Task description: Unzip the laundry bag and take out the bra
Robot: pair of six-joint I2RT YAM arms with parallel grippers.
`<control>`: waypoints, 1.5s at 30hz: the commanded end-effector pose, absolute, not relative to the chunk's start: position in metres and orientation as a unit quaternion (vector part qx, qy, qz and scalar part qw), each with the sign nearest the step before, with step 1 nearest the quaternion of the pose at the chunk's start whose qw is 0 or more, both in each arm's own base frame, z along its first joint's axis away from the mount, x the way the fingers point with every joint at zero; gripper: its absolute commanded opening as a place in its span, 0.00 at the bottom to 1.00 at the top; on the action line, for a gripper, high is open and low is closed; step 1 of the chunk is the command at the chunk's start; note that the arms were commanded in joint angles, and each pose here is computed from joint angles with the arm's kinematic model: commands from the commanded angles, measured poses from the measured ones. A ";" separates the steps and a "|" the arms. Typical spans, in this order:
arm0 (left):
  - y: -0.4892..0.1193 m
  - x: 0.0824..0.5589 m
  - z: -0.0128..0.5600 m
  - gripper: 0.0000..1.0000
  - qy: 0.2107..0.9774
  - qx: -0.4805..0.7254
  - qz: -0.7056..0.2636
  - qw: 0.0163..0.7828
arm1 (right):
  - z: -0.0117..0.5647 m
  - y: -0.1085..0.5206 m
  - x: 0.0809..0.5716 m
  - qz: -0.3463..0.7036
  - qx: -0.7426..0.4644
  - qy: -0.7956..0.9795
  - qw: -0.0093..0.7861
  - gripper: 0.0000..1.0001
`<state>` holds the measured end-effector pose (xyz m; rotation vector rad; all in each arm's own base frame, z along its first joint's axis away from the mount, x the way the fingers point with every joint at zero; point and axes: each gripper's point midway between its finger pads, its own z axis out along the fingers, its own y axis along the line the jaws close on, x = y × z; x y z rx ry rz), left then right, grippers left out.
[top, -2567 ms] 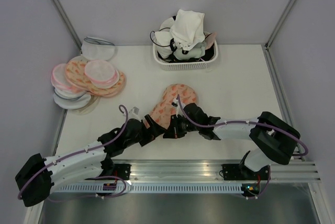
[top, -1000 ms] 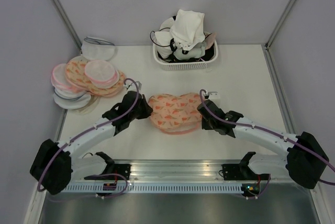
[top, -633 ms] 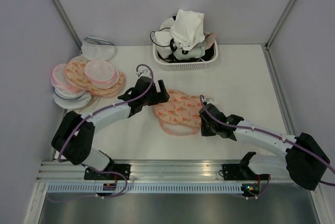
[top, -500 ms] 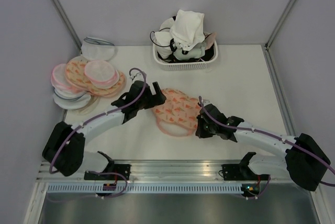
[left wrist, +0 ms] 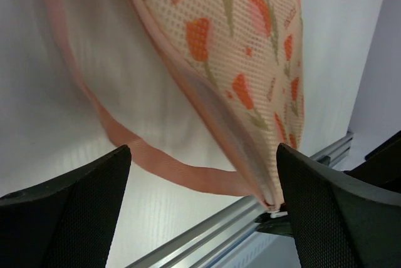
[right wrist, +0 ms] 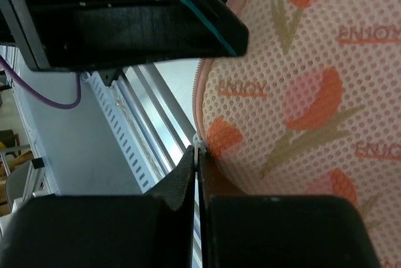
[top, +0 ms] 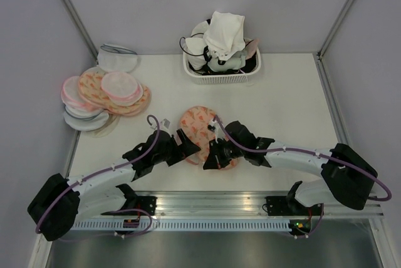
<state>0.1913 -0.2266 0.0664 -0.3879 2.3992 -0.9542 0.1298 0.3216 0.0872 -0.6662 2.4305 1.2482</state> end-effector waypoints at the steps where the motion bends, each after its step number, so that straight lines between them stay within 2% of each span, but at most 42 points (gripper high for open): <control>1: -0.252 0.201 0.093 0.99 0.851 -0.178 -0.418 0.264 | 0.112 0.348 0.133 0.478 -0.272 0.813 0.190 0.00; 4: -0.256 0.204 0.095 0.99 0.844 -0.194 -0.423 0.267 | 0.108 0.352 0.128 0.479 -0.273 0.813 0.186 0.00; 7: -0.259 0.210 0.107 0.90 0.822 -0.204 -0.446 0.288 | 0.103 0.353 0.126 0.474 -0.274 0.816 0.185 0.00; 10: -0.265 0.211 0.115 0.62 0.817 -0.190 -0.459 0.293 | 0.099 0.354 0.126 0.472 -0.270 0.819 0.184 0.00; 11: -0.265 0.212 0.115 0.43 0.818 -0.185 -0.458 0.295 | 0.099 0.353 0.126 0.471 -0.269 0.819 0.184 0.00; 13: -0.265 0.211 0.113 0.23 0.819 -0.184 -0.457 0.294 | 0.097 0.352 0.127 0.468 -0.266 0.822 0.186 0.00; 14: -0.264 0.210 0.112 0.03 0.820 -0.185 -0.455 0.294 | 0.099 0.352 0.126 0.467 -0.267 0.821 0.188 0.00; 23: -0.240 0.238 0.113 0.02 0.819 -0.196 -0.410 0.350 | 0.077 0.333 0.108 0.433 -0.268 0.845 0.161 0.01; 28: -0.221 0.266 0.122 0.02 0.818 -0.192 -0.396 0.371 | 0.041 0.296 0.102 0.340 -0.243 0.898 0.138 0.01; 33: -0.233 0.268 0.125 0.02 0.844 -0.098 -0.406 0.336 | 0.022 0.246 0.134 0.190 -0.167 0.948 0.194 0.01; 38: -0.247 0.261 0.099 0.02 0.874 -0.004 -0.400 0.276 | 0.025 0.207 0.181 0.077 -0.091 0.958 0.260 0.01; 40: -0.251 0.267 0.102 0.02 0.874 0.018 -0.402 0.273 | 0.028 0.194 0.200 0.037 -0.069 0.956 0.283 0.00; 45: -0.259 0.294 0.093 0.02 0.877 0.068 -0.403 0.252 | 0.039 0.183 0.219 0.010 -0.052 0.950 0.308 0.00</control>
